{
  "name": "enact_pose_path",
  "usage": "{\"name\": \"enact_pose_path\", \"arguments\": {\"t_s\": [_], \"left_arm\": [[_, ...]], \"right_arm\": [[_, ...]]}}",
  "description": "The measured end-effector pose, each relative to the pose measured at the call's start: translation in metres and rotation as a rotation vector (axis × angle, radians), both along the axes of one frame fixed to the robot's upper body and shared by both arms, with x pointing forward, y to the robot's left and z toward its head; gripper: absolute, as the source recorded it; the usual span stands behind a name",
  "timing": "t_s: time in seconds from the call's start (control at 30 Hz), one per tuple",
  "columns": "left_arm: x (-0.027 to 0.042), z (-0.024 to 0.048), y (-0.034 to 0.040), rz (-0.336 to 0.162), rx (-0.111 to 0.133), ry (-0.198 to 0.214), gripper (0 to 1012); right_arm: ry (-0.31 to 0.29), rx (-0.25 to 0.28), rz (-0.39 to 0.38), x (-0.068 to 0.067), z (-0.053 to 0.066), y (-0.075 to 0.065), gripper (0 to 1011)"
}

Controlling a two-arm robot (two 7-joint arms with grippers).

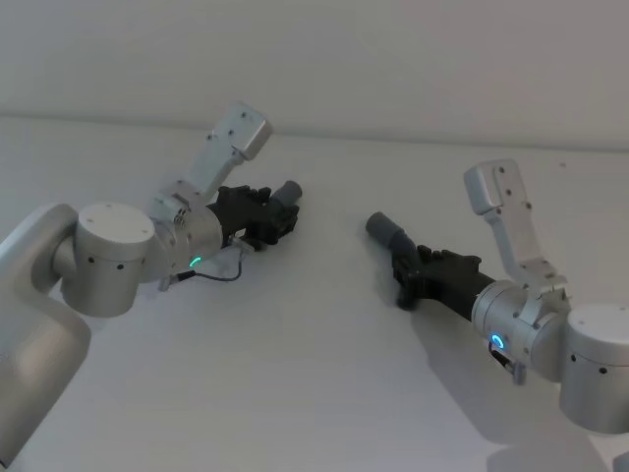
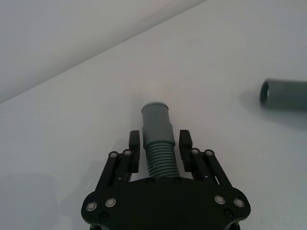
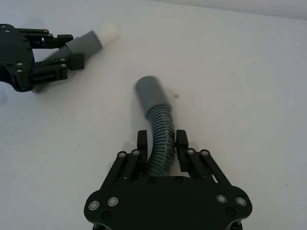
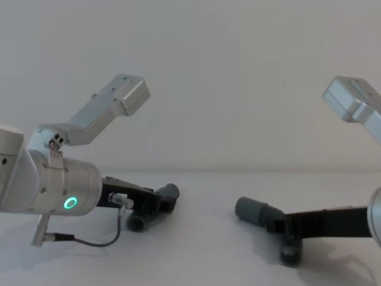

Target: Use both hands to pick up one end of the pipe from the table, align the ends, and insert them.

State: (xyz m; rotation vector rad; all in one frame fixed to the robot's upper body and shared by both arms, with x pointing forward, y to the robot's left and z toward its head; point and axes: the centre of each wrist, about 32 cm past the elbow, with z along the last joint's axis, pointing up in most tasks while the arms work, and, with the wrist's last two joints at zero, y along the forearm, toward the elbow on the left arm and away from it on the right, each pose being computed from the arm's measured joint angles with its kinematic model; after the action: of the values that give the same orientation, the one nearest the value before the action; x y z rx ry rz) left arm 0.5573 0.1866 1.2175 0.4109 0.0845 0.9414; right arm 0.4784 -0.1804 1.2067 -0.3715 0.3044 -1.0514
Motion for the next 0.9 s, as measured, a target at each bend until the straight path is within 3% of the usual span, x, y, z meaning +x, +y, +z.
{"name": "enact_pose_path", "arguments": {"t_s": [0.23, 0.4, 0.9], "left_arm": [[0.0001, 0.0002, 0.0000, 0.000, 0.001, 0.000, 347], [0.0002, 0.0003, 0.0000, 0.000, 0.001, 0.000, 347], [0.0002, 0.0003, 0.0001, 0.001, 0.002, 0.001, 347]], "right_arm": [[0.000, 0.000, 0.000, 0.0000, 0.0000, 0.0000, 209], [0.000, 0.000, 0.000, 0.0000, 0.0000, 0.0000, 159], [-0.004, 0.001, 0.001, -0.0003, -0.0004, -0.0007, 147]]}}
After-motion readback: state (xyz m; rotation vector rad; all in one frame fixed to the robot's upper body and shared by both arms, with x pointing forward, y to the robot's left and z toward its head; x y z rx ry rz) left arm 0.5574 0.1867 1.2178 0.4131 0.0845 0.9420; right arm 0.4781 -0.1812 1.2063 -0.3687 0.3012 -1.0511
